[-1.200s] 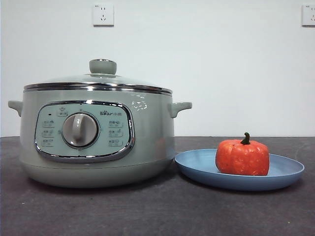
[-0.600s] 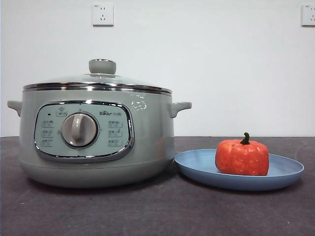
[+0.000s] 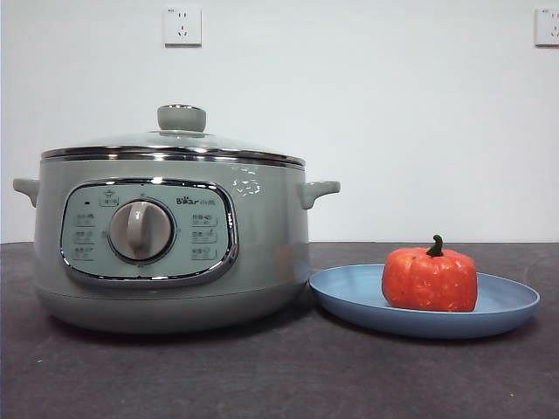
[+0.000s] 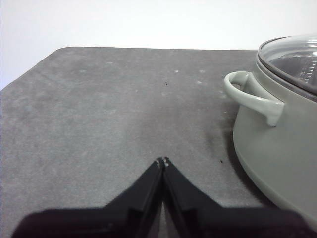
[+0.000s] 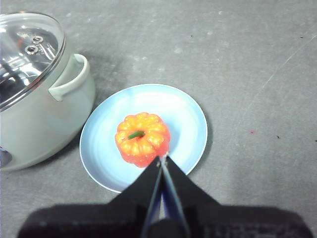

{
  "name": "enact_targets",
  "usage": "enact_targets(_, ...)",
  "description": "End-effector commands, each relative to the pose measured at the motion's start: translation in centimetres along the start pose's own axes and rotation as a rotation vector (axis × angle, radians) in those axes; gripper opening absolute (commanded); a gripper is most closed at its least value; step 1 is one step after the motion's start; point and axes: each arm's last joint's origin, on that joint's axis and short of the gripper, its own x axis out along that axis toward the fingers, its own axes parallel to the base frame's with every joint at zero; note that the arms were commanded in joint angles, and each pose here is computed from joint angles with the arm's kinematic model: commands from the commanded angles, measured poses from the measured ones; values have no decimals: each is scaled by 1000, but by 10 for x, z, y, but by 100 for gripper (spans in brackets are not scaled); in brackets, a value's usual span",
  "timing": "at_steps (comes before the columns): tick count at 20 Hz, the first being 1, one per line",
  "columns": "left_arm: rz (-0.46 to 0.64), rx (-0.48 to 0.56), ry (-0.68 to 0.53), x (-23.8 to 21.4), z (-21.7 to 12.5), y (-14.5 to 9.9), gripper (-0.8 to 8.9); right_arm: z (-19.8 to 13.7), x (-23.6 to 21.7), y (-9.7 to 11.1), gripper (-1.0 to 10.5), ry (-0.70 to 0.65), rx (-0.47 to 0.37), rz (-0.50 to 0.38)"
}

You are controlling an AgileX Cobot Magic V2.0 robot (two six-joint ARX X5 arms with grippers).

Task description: Take the pumpkin out from the steamer,put the pumpkin in the blue plate,close the lid

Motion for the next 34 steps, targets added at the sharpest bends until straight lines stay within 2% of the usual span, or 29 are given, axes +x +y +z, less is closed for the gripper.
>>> enact_targets(1, 6, -5, 10, 2, -5, 1, -3, -1, 1, 0, -11, -1, 9, -4)
enact_targets(7, 6, -5, 10, 2, -5, 1, -3, -1, 1, 0, -11, 0, 8, -4)
enact_targets(8, 6, -5, 10, 2, -5, 1, -3, -1, 1, 0, -11, -1, -12, -11)
enact_targets(9, 6, -5, 10, 2, -5, 1, -3, -1, 0, -2, -11, -1, -118, -55)
enact_targets(10, 6, -5, 10, 2, -5, 1, -3, -2, -1, -3, -11, -1, -160, -72)
enact_targets(11, 6, -5, 10, 2, -5, 1, -3, -4, -6, -5, -11, -15, -163, -94)
enact_targets(14, 6, -5, 10, 2, -5, 1, -3, -7, -16, -12, -12, -49, -123, -135)
enact_targets(18, 6, -5, 10, 2, -5, 1, -3, -4, -24, -26, -11, -248, -26, -236)
enact_targets(21, 6, -5, 10, 2, -5, 1, -3, -16, -11, -31, -11, -377, -98, -131)
enact_targets(24, 6, -5, 10, 2, -5, 1, -3, -44, 10, -36, -11, -393, -130, -44)
enact_targets(30, 6, -5, 10, 2, -5, 1, -3, -85, 40, -43, -11, -358, -120, -46)
enact_targets(34, 6, -5, 10, 2, -5, 1, -3, -100, 51, -45, -11, -353, -117, -49)
